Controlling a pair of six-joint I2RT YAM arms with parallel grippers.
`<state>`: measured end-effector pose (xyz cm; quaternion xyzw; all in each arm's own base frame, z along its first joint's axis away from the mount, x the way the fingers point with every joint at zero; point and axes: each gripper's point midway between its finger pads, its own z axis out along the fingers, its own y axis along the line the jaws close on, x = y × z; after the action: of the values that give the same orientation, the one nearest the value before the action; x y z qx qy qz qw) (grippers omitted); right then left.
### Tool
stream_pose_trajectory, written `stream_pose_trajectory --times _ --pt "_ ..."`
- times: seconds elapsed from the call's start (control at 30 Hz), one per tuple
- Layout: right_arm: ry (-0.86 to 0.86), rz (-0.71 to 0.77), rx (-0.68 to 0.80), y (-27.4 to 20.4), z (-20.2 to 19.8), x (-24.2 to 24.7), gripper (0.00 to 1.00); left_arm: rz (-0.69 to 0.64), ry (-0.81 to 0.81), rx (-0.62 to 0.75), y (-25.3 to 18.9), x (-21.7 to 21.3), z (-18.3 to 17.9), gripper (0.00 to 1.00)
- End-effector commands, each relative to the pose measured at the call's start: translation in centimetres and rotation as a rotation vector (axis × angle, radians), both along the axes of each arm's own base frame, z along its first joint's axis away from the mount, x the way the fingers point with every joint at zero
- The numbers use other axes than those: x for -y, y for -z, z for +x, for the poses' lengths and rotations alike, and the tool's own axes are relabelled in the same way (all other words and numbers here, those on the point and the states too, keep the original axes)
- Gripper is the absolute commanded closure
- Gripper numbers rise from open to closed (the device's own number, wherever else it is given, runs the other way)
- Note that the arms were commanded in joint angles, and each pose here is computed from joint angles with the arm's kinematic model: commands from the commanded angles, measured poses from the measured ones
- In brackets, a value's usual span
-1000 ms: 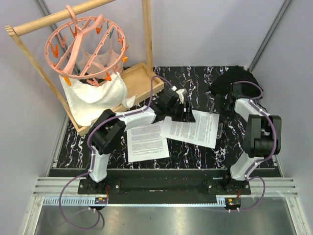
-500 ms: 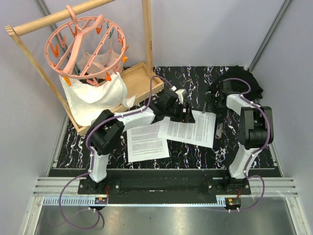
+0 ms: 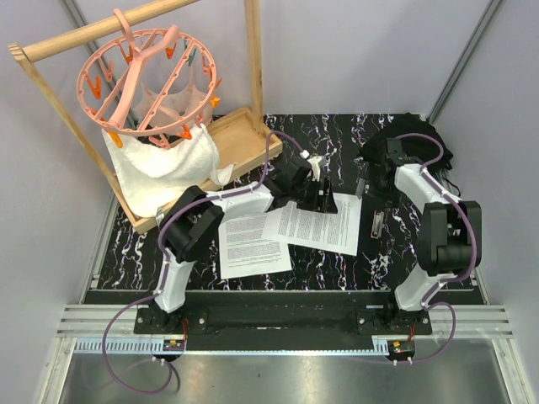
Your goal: Put the files into the folder
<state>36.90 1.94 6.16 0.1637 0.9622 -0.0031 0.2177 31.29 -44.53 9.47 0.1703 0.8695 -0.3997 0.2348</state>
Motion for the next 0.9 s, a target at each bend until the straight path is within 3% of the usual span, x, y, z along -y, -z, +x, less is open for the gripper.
stream_pose_trajectory --times 0.0,0.1,0.27,0.3,0.57,0.7,0.77,0.87 --pt "0.052 -0.036 -0.113 0.3 -4.2 2.1 0.0 -0.037 0.067 0.009 0.2 2.5 -0.1 0.27" --pt "0.05 -0.033 -0.129 0.7 -4.6 2.5 0.04 -0.026 0.051 0.002 0.5 2.5 0.0 0.28" --pt "0.043 -0.021 -0.163 1.8 -4.9 2.3 0.4 -0.003 0.039 0.022 0.1 2.1 0.2 0.28" --pt "0.041 -0.016 -0.177 2.3 -5.0 2.2 0.44 -0.008 0.041 0.019 0.1 2.3 0.3 0.28" --pt "0.013 -0.017 -0.235 4.2 -5.7 2.1 0.46 0.023 0.052 -0.027 2.4 2.9 0.2 0.28" --pt "0.002 0.002 -0.256 5.1 -5.8 1.8 0.53 0.044 0.048 -0.034 3.3 2.7 0.3 0.28" --pt "0.001 0.008 -0.256 5.2 -5.8 1.7 0.68 0.043 0.051 -0.037 3.4 2.8 0.2 0.28" --pt "-0.008 0.028 -0.262 5.4 -6.0 1.3 0.72 0.052 0.053 -0.04 3.8 2.7 0.2 0.28"
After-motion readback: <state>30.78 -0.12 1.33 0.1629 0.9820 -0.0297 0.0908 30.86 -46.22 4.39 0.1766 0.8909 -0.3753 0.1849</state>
